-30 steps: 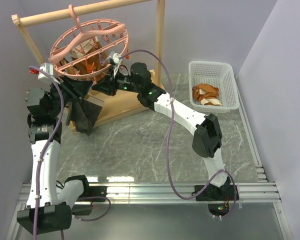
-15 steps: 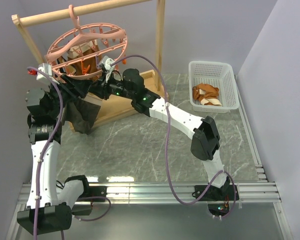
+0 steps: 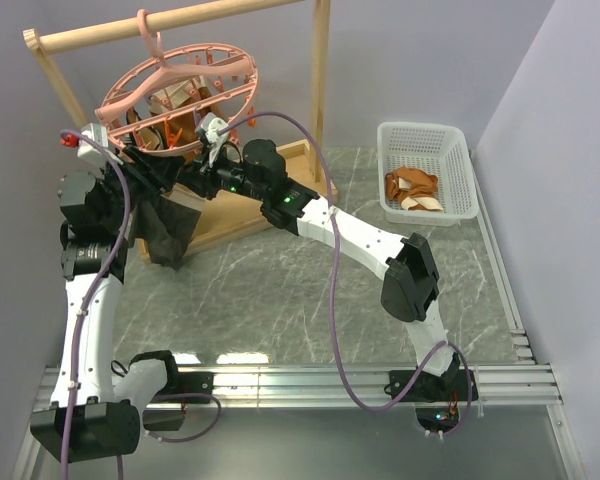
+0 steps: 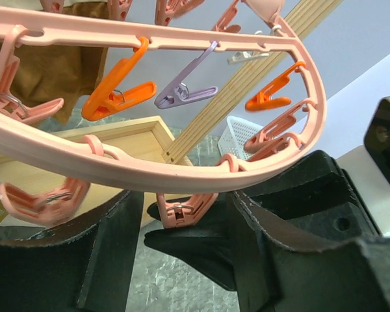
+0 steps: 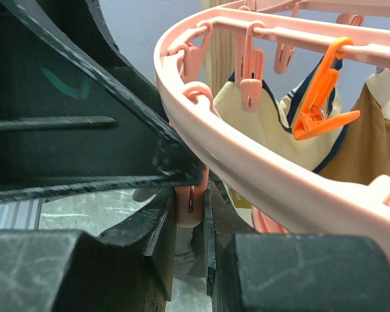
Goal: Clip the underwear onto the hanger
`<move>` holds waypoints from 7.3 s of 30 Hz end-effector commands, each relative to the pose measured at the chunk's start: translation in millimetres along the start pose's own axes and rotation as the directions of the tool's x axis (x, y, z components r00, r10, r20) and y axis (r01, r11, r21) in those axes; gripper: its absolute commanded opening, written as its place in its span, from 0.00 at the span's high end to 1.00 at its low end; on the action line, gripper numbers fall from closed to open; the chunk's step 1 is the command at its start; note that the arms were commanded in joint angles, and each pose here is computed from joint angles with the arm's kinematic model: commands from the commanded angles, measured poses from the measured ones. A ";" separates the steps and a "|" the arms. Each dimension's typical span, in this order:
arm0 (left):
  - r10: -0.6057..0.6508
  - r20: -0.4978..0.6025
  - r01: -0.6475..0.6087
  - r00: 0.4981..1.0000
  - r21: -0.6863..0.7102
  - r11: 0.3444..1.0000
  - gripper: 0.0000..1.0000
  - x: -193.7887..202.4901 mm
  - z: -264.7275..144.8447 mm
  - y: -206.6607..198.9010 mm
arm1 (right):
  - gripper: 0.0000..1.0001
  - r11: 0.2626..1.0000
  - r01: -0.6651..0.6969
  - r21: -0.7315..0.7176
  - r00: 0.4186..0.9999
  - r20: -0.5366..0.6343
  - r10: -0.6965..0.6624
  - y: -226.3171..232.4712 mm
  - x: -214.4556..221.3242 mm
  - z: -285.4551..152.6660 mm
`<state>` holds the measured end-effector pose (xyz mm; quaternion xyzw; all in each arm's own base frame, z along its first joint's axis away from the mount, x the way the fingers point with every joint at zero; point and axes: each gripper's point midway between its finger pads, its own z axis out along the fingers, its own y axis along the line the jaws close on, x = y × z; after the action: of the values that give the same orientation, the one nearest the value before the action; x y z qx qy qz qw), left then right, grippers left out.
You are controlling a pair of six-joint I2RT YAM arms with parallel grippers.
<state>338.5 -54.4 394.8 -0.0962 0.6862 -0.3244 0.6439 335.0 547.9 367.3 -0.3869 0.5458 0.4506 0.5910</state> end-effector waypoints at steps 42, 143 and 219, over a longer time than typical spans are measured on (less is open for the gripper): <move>-0.010 0.038 0.006 0.999 0.106 0.994 1.00 -12.3 11.7 -18.9 | 0.41 0.506 -0.856 0.104 0.514 0.067 0.855 -87.1 131.1 -34.5; -0.045 -0.121 0.043 0.992 -0.012 0.999 1.00 21.3 41.4 27.1 | 1.00 0.930 -0.361 0.073 0.910 0.246 0.334 -73.9 112.4 -4.5; 0.136 -0.327 -0.153 0.935 -0.026 0.988 1.00 65.2 31.9 56.8 | 1.00 0.898 0.437 0.053 0.847 0.311 -0.430 -7.2 30.6 -10.3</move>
<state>382.6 -53.3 335.8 -0.0046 0.7639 -0.2645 0.5886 338.2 548.7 277.0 -0.4518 0.3827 0.3640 0.7190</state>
